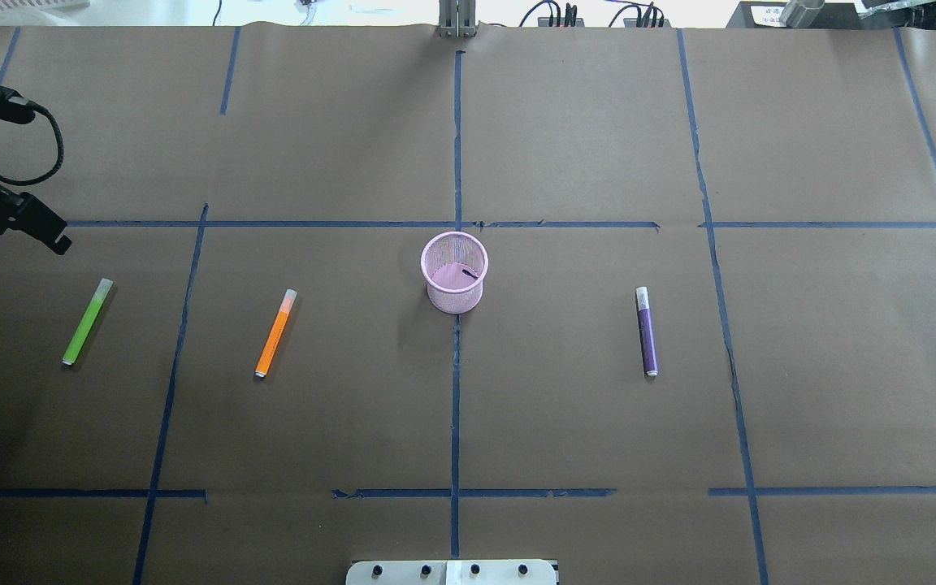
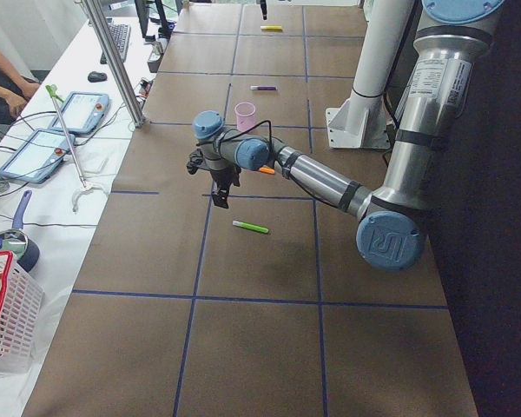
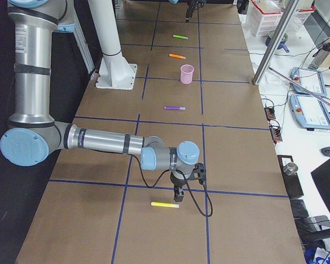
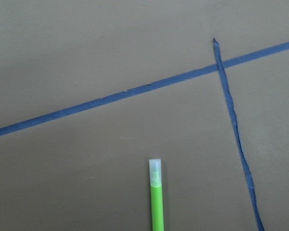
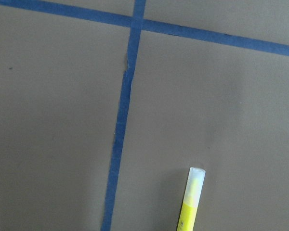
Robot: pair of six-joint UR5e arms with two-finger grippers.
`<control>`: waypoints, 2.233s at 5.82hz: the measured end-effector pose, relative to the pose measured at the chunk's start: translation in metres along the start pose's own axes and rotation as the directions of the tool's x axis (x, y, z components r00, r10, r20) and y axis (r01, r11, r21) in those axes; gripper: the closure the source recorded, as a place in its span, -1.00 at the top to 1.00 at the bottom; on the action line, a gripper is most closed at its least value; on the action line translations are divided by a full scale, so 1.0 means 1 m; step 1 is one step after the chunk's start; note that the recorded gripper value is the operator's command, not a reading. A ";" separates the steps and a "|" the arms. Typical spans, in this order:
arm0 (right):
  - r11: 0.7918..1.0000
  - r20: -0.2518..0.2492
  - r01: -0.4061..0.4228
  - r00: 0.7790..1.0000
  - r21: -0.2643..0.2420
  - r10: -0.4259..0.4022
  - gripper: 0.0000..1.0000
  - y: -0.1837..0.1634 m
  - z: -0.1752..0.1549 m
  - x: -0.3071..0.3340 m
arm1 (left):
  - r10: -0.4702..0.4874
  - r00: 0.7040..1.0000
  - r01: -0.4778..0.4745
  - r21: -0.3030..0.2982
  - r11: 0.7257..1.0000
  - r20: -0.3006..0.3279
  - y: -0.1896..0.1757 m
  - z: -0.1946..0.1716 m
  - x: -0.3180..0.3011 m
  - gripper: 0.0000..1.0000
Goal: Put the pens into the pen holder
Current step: 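Lower the left gripper onto the green marker and close on it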
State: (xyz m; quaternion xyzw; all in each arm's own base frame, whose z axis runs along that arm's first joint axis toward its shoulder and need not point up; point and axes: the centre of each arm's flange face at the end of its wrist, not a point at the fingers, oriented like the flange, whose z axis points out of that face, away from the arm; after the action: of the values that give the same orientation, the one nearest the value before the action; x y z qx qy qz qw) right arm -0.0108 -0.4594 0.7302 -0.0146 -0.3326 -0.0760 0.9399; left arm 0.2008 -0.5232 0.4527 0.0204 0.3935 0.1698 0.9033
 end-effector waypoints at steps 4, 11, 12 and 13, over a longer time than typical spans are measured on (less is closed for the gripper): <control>1.000 -0.002 -0.001 1.000 0.000 0.001 1.00 0.014 0.063 0.026 | 0.039 0.999 -0.039 -0.005 0.999 0.031 -0.011 0.048 -0.012 1.00; 1.000 0.005 -0.011 1.000 -0.006 0.012 1.00 0.024 0.075 0.035 | 0.067 0.996 -0.064 -0.053 0.997 0.053 -0.008 0.110 -0.017 1.00; 1.000 0.005 -0.013 1.000 -0.004 0.013 1.00 0.023 0.074 0.034 | 0.065 0.997 -0.063 -0.047 0.997 0.050 -0.008 0.122 -0.021 1.00; 1.000 0.006 -0.017 1.000 -0.001 0.017 1.00 0.021 0.073 0.033 | 0.054 0.998 -0.052 -0.044 0.998 0.045 -0.006 0.132 -0.016 1.00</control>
State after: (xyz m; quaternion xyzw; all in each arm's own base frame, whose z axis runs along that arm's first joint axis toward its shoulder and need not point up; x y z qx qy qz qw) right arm -0.0280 -0.4372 0.8083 -0.0180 -0.3351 -0.0682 0.9395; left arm 0.2870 -0.5210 0.5540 0.0153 0.3679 0.2016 0.9076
